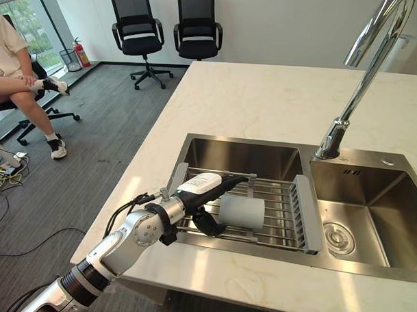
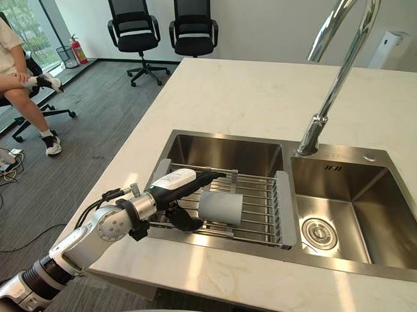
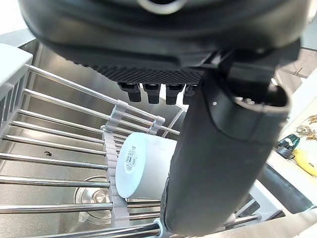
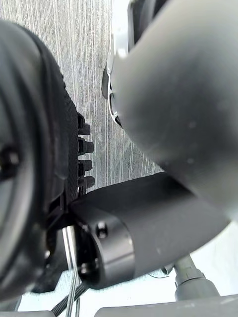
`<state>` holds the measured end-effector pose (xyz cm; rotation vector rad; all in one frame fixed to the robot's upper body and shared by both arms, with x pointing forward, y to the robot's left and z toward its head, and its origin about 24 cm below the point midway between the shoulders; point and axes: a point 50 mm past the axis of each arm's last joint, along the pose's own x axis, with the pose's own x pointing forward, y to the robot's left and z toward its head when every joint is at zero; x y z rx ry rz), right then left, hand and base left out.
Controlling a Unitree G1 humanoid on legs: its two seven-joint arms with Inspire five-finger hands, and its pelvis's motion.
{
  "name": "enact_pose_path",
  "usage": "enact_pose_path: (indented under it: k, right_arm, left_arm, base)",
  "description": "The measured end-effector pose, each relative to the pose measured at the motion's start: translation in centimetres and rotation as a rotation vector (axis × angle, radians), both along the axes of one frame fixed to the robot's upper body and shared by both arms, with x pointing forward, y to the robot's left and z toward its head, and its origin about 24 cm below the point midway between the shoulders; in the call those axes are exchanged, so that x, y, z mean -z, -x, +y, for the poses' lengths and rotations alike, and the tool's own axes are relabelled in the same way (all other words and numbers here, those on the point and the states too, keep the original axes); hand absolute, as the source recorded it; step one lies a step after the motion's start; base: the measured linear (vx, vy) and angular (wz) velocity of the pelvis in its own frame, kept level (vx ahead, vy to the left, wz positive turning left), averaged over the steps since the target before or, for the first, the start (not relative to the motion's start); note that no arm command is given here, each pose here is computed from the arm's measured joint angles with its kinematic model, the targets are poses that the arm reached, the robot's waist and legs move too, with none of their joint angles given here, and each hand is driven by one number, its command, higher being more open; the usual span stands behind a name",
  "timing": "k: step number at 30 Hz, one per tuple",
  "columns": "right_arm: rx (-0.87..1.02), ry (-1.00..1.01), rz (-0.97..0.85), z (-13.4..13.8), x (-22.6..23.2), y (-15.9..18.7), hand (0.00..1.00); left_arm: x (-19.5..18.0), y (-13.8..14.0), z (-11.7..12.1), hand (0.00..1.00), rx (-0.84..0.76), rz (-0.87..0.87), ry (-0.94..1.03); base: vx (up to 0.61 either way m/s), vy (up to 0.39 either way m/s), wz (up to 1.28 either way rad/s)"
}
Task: Walk over to the sink, pick up the cup, carry it to the dishwasher, place the cup inside the dishwasher, then close the dishwasher door
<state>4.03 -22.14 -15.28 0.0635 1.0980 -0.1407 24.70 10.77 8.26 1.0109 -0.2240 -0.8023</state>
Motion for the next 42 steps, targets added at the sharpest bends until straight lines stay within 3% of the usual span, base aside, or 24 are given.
enact_pose_path:
  k: [25, 35, 42]
  right_arm:
    - [-0.003, -0.005, 0.005, 0.1, 0.0, -0.2, 1.0]
    - [-0.014, -0.01, 0.012, 0.3, 0.1, -0.7, 1.0]
    - [-0.034, -0.011, 0.007, 0.4, 0.1, -1.4, 1.0]
  left_arm:
    - [1.3, -2.1, -0.7, 1.0, -0.08, 0.013, 0.02]
    - [2.5, -3.0, 0.0, 1.0, -0.129, 0.033, -0.056]
    - [2.9, -3.4, -0.9, 1.0, -0.09, 0.026, -0.149]
  base:
    - [0.0, 0.001, -0.01]
    - [0.0, 0.0, 0.0]
    - [0.0, 0.0, 0.0]
